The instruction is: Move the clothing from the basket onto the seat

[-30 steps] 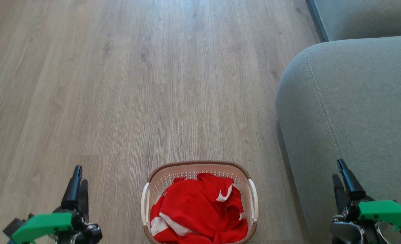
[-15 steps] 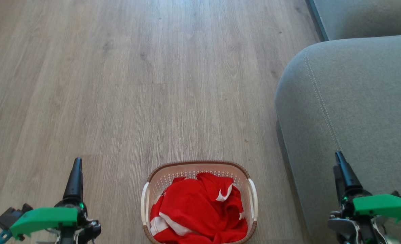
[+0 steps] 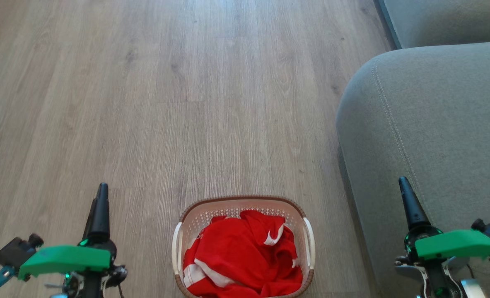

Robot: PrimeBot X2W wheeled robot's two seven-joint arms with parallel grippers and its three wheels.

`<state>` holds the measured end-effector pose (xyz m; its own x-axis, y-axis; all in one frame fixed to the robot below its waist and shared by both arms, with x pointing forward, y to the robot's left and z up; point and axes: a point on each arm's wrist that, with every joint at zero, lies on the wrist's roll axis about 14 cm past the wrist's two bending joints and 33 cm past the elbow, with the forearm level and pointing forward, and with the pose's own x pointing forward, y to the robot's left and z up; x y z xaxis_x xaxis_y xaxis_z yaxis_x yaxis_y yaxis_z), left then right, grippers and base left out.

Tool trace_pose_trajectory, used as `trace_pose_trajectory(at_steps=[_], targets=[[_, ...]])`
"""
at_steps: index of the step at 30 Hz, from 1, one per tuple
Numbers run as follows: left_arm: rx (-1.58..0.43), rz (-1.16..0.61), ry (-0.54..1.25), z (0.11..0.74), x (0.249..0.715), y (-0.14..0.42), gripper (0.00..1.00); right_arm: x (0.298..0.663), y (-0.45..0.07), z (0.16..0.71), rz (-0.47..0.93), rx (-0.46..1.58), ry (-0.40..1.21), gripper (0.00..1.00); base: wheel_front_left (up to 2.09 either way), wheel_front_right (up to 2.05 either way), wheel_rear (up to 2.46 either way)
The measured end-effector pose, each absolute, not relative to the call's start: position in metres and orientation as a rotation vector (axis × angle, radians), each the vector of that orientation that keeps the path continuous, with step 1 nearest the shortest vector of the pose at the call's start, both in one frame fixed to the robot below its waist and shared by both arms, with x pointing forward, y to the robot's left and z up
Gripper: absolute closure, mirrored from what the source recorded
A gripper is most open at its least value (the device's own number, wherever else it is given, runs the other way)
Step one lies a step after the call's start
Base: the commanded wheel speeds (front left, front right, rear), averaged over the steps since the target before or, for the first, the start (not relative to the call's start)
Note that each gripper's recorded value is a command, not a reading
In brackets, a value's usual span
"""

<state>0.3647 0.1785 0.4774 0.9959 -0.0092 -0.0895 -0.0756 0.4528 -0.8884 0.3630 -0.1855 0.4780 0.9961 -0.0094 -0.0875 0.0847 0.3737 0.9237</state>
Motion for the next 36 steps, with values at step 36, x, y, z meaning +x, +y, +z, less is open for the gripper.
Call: trace_pose_trajectory(at_steps=[36], targets=[[-0.599, -0.068, -0.012, 0.507, 0.37, 0.161, 0.0, 0.365, -0.184, 0.504, 0.012, 0.648, -0.019, 0.0, 0.0, 0.0, 0.0]])
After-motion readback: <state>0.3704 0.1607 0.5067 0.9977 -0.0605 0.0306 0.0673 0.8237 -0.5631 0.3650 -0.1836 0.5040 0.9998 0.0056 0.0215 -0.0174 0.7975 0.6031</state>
